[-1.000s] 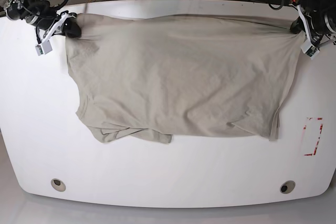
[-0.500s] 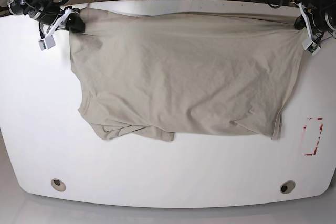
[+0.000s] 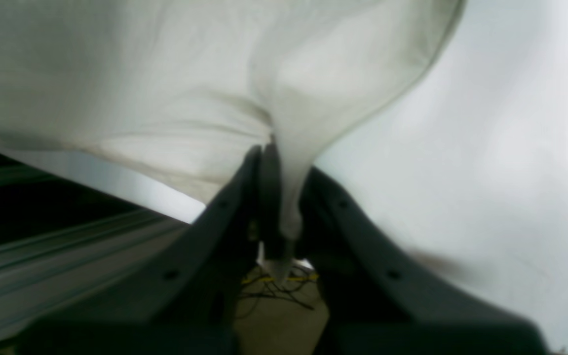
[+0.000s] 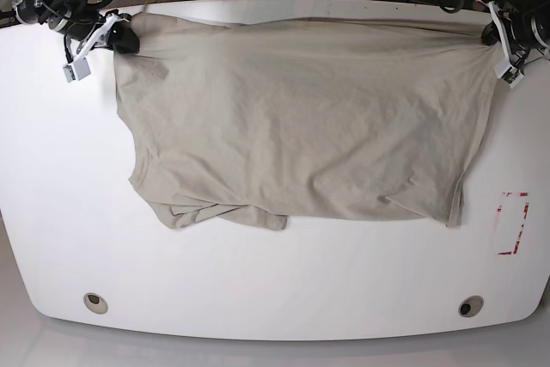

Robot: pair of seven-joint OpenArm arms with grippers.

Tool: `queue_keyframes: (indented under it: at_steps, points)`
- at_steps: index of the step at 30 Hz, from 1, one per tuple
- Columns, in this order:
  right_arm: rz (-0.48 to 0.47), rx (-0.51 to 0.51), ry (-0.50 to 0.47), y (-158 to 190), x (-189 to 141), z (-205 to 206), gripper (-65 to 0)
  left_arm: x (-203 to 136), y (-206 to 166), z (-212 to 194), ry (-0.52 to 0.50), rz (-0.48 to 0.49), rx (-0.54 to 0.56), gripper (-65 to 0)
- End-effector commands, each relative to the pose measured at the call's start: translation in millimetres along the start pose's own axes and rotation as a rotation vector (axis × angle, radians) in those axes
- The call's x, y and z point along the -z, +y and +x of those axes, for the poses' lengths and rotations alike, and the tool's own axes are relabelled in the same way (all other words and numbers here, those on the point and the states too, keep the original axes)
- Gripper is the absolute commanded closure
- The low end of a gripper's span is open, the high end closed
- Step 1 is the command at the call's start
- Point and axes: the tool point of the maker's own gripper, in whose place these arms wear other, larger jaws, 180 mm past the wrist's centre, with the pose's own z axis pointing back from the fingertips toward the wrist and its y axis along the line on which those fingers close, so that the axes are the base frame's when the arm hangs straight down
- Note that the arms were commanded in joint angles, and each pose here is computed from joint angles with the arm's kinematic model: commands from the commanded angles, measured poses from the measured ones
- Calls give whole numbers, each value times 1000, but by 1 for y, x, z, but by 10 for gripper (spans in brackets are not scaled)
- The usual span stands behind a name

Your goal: Fold the T-shirt properly

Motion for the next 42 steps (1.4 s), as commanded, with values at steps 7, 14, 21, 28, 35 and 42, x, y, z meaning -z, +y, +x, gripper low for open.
queue_keyframes:
  at_steps: [7,14,21,28,35,42]
  points:
    - [-25,-8,-78,0,4,15,0,2,3,36,-72,14,70,0]
    - [-125,-97,-178,-13,11,81,0,1,18,106,-256,114,46,0]
    - [-240,-204,-297,-19,-1,167,0,-22,45,175,-407,257,31,0]
    - [-317,-298,-405,-15,-27,241,0,-68,81,229,-523,428,15,0]
    - [-345,-488,-477,15,-57,311,0,-130,104,275,-681,539,17,0]
    - [-402,-728,-582,69,-107,391,0,-213,114,323,-854,660,81,0]
